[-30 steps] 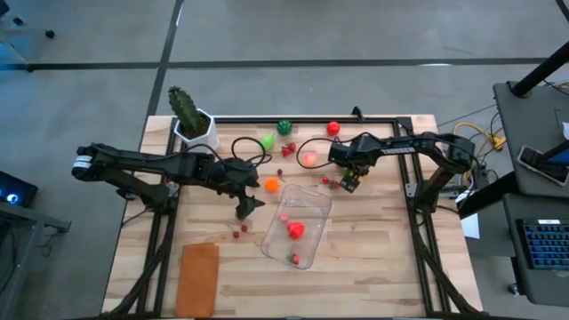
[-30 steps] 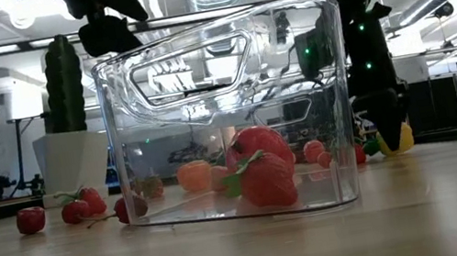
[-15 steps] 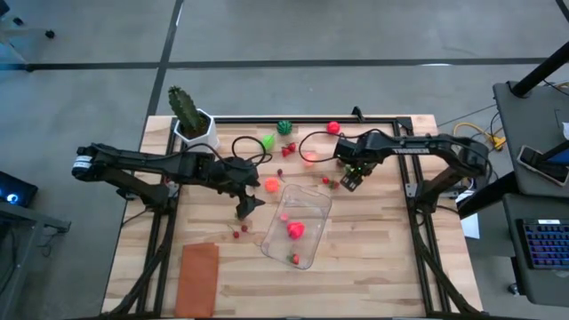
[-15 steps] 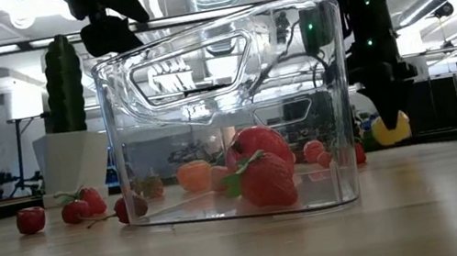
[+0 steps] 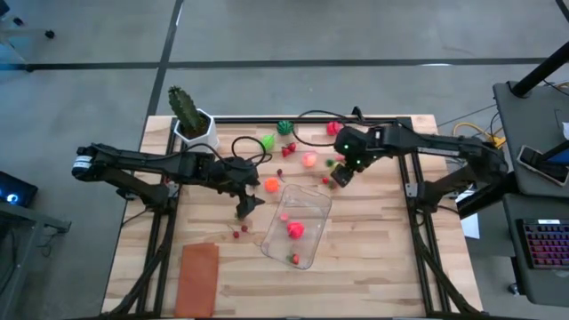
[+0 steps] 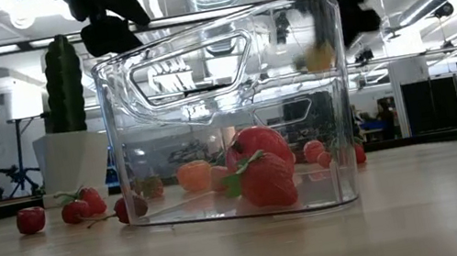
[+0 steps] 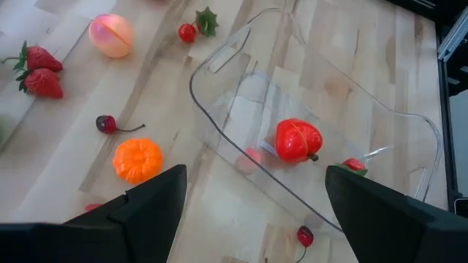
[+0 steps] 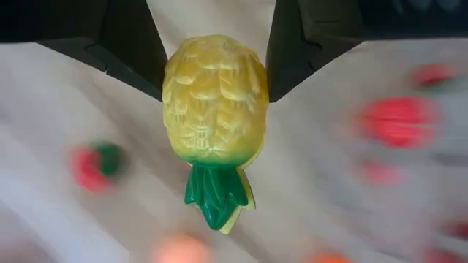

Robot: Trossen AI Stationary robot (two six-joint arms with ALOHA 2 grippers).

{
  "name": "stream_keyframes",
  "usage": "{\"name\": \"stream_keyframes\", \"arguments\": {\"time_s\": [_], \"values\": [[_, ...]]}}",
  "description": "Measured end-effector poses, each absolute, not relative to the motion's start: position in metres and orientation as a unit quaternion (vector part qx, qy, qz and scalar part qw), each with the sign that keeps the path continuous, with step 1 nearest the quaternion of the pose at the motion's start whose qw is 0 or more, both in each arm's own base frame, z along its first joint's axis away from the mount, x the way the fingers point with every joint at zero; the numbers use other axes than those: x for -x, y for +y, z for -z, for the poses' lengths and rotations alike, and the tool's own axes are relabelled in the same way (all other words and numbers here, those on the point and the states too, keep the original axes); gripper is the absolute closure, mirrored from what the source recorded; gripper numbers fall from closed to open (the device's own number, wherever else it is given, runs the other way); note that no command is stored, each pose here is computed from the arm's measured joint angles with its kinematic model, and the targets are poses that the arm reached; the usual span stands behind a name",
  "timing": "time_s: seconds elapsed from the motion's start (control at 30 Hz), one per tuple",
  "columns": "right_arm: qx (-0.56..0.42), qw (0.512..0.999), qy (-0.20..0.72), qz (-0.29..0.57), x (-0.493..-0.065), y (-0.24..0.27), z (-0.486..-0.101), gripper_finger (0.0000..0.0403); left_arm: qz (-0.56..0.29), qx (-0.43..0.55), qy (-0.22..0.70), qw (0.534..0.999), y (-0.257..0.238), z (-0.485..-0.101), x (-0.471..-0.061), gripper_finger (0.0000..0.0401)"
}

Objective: Pick and placing Produce into tupperware
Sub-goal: Put the yellow pineapple into the transparent bin, then put the red strawberry into the transparent bin

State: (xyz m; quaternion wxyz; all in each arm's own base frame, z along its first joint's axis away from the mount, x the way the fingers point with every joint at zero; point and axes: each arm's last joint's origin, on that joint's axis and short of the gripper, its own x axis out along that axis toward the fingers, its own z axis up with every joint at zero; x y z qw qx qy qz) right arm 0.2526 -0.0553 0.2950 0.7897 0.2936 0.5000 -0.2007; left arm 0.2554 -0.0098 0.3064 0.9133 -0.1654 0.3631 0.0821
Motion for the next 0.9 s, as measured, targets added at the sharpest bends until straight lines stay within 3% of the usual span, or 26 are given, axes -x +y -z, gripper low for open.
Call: {"name": "stream_keyframes", "arguments": {"time_s": [0.17,0.37,0.5,0.6,0.7,0.9], "values": [[-0.313,0.814,0.481,0.092,-0.283,-0.02,-0.317,0.0188,-0.09,0.162,0.365,0.912,-0.009,-0.306,-0.255,0.009],[-0.278,0.779,0.561,0.033,-0.323,0.026,-0.282,0.0173,-0.096,0.165,0.364,0.911,-0.009,-0.306,-0.255,0.009],[-0.223,0.786,0.576,0.033,-0.335,0.041,-0.271,0.0144,-0.101,0.174,0.367,0.908,-0.009,-0.305,-0.254,0.009],[-0.174,0.81,0.556,0.074,-0.335,0.039,-0.28,0.0114,-0.102,0.176,0.369,0.907,-0.009,-0.305,-0.254,0.009],[-0.145,0.819,0.526,0.174,-0.32,0.023,-0.302,0.0088,-0.107,0.183,0.374,0.903,-0.009,-0.304,-0.253,0.009],[-0.269,0.699,0.558,0.358,-0.272,-0.061,-0.299,0.0079,-0.109,0.187,0.376,0.901,-0.009,-0.303,-0.253,0.009]]}}
